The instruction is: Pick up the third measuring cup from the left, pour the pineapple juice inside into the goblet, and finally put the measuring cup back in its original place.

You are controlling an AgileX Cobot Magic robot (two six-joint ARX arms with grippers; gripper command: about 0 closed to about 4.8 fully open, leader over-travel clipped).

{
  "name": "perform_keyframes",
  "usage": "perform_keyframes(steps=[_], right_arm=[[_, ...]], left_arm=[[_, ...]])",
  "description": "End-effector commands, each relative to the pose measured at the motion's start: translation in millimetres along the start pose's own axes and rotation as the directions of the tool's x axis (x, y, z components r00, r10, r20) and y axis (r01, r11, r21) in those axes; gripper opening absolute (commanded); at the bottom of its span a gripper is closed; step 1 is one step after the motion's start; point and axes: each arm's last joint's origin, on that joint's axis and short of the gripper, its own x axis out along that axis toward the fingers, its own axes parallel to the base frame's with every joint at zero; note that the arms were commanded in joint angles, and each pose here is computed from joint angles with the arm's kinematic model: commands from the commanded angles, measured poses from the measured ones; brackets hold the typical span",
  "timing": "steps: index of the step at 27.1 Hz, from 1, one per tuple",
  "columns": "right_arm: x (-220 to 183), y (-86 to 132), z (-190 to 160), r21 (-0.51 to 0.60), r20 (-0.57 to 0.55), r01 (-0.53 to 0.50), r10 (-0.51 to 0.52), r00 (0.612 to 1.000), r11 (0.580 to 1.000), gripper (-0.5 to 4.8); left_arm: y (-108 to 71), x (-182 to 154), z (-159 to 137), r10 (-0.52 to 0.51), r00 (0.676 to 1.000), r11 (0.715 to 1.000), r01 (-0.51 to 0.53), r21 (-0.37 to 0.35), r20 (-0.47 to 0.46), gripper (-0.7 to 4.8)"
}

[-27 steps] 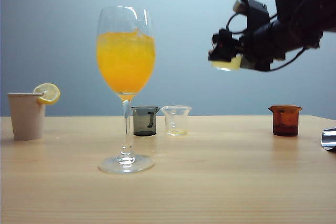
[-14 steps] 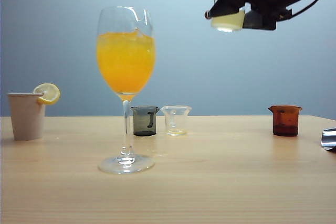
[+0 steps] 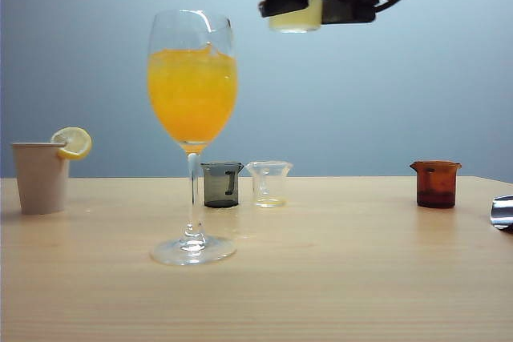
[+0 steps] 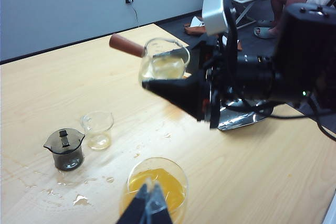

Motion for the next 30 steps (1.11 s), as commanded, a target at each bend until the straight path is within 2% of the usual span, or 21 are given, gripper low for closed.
perform_keyframes(steps=[1,10,15,18,26,30], right_arm=[[-1.1,13.3,8.0,-0.069,0.044,-0.009,0.012,0.999,0.998,1.33],[-1.9,27.4,8.8,-0.099,0.045,-0.036,0.04,0.998,0.994,1.33],[-3.1,41.5,8.2,-0.151,0.035,-0.054,0.06,0.998,0.987,1.33],[-3.5,44.7,7.9,-0.153,0.029,-0.066,0.072,0.997,0.986,1.13],[-3.5,45.5,7.4,-0.259,0.025,-0.066,0.074,0.997,0.964,1.13],[-3.5,45.5,7.5,-0.26,0.025,-0.065,0.074,0.997,0.963,1.13]], left_arm=[[-0.5,-1.5,1.7,-0.004,1.0,1.0,0.004,0.008,0.01,-0.05],[-0.6,-1.5,1.7,-0.007,1.0,1.0,0.007,0.008,0.01,-0.05],[-0.7,-1.5,1.5,-0.011,1.0,1.0,0.011,0.007,0.008,-0.05],[-0.7,-1.5,1.5,-0.011,1.0,1.0,0.011,0.007,0.008,-0.05],[-0.7,-1.4,1.0,-0.011,1.0,1.0,0.011,0.005,0.004,-0.05],[-0.7,-1.4,1.0,-0.011,1.0,1.0,0.011,0.005,0.004,-0.05]])
